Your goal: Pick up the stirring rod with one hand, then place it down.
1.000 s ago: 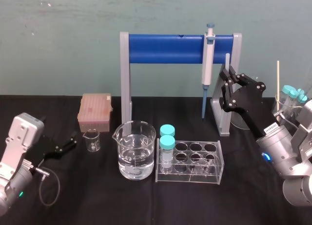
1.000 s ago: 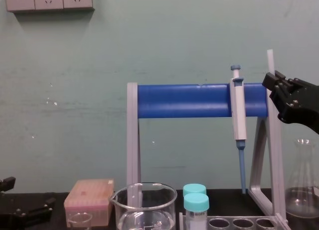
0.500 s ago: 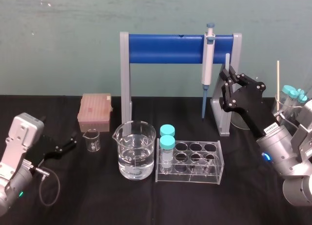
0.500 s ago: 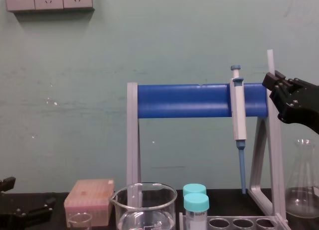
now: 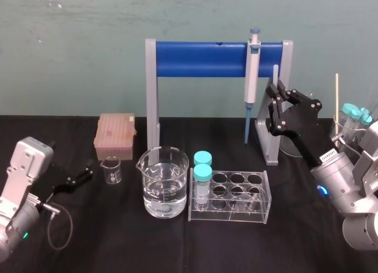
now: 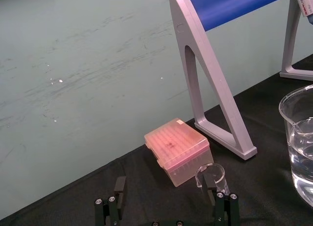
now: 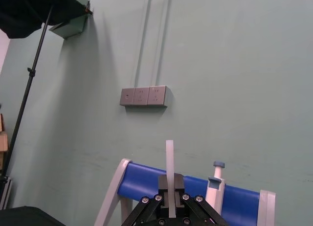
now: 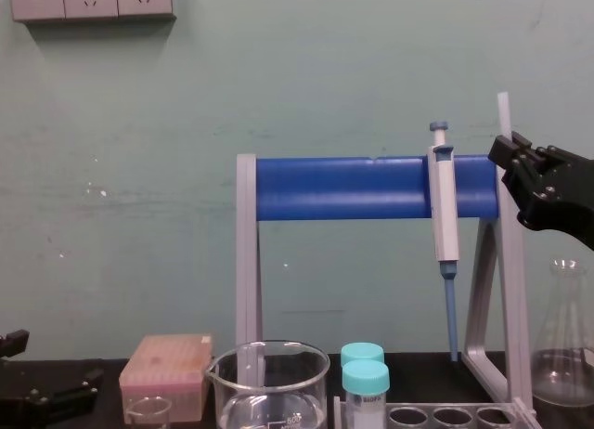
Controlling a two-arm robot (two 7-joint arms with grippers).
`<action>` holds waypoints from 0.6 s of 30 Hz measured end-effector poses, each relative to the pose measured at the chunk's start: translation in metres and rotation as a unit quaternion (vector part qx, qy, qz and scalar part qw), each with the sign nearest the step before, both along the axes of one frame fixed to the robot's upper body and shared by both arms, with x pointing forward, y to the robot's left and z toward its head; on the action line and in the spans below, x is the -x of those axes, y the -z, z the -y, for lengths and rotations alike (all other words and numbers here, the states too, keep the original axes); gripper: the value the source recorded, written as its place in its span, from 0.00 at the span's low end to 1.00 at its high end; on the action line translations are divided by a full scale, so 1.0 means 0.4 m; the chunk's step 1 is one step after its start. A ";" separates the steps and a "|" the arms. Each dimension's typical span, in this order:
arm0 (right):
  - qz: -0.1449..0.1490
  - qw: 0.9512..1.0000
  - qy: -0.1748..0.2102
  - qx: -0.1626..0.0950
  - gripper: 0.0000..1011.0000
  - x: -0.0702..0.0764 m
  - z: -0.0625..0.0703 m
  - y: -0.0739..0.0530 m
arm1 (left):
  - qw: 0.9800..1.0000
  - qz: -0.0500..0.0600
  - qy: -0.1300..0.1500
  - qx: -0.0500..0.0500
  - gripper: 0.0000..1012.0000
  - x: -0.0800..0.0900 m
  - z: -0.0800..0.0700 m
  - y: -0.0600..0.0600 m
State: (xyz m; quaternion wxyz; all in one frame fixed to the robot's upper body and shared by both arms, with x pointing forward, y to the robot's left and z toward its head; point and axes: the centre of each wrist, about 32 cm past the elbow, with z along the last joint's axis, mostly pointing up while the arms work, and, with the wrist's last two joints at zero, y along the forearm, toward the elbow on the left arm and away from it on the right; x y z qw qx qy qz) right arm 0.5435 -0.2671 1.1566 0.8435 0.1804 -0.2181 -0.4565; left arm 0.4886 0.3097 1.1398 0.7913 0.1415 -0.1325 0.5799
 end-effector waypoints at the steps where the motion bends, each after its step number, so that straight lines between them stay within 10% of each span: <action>1: 0.000 1.000 0.000 0.000 0.07 0.000 0.000 0.000 | 1.000 0.000 0.000 0.000 0.99 0.000 0.000 0.000; 18: -0.034 0.999 -0.024 0.007 0.07 0.016 0.010 -0.004 | 1.000 0.000 0.000 0.000 0.99 0.000 0.000 0.000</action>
